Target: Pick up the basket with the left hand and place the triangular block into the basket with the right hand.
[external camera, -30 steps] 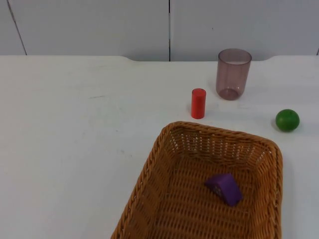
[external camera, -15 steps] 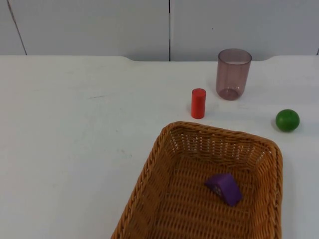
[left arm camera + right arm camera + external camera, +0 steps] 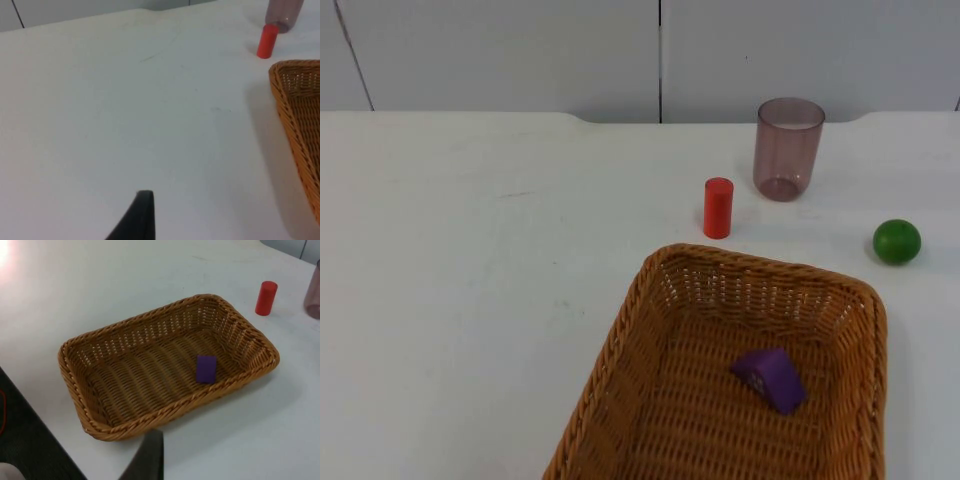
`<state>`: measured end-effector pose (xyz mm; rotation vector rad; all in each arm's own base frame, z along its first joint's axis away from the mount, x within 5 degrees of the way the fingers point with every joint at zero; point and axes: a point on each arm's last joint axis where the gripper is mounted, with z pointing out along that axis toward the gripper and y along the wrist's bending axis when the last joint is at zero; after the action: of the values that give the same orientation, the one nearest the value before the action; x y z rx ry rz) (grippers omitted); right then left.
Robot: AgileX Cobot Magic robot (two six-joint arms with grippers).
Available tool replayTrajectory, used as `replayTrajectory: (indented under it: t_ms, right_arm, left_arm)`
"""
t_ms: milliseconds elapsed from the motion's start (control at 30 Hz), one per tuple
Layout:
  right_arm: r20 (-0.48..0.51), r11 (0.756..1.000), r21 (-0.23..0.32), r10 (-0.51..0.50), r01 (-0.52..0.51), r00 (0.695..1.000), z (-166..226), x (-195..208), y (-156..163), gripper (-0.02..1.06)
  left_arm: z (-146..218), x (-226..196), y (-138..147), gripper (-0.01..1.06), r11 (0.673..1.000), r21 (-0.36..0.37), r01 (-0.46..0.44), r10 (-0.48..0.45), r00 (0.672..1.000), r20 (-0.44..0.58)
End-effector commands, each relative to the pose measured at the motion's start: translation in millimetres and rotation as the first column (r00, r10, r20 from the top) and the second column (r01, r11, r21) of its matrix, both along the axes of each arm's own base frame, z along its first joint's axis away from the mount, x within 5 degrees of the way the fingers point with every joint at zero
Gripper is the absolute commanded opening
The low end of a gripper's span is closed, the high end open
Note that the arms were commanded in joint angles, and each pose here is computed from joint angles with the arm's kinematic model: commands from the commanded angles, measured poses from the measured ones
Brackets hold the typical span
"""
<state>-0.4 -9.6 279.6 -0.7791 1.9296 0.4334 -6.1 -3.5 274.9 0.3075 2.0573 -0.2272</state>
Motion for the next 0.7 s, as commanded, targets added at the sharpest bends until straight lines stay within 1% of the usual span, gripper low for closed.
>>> replayTrajectory:
  t_ms: [0, 67, 100, 200, 667]
  right_arm:
    - [0.007, 1.0, 0.0, 0.006, -0.006, 1.0, 0.0, -0.3, 0.1, 0.85]
    - [0.007, 1.0, 0.0, 0.006, -0.006, 1.0, 0.0, -0.3, 0.1, 0.86]
    - [0.007, 1.0, 0.0, 0.006, -0.006, 1.0, 0.0, -0.3, 0.1, 0.89]
    - [0.007, 1.0, 0.0, 0.006, -0.006, 1.0, 0.0, -0.3, 0.1, 1.06]
    - [0.008, 1.0, 0.002, -0.003, 0.003, 1.0, 0.2, -0.3, 0.1, 1.05]
  left_arm:
    - [-0.4, 0.3, 0.5, 1.05, 1.0, -0.004, -0.011, 0.011, 1.0, 0.008]
    - [-0.4, 0.3, 0.5, 1.05, 1.0, -0.004, -0.011, 0.011, 1.0, 0.008]
    - [-0.4, 0.4, 0.6, 1.05, 1.0, -0.003, -0.012, 0.013, 1.0, 0.009]
    - [-0.4, 0.4, 0.6, 1.05, 1.0, -0.004, -0.013, 0.013, 1.0, 0.008]
    - [-0.4, 0.4, 0.7, 1.05, 1.0, -0.007, -0.015, 0.015, 1.0, 0.007]
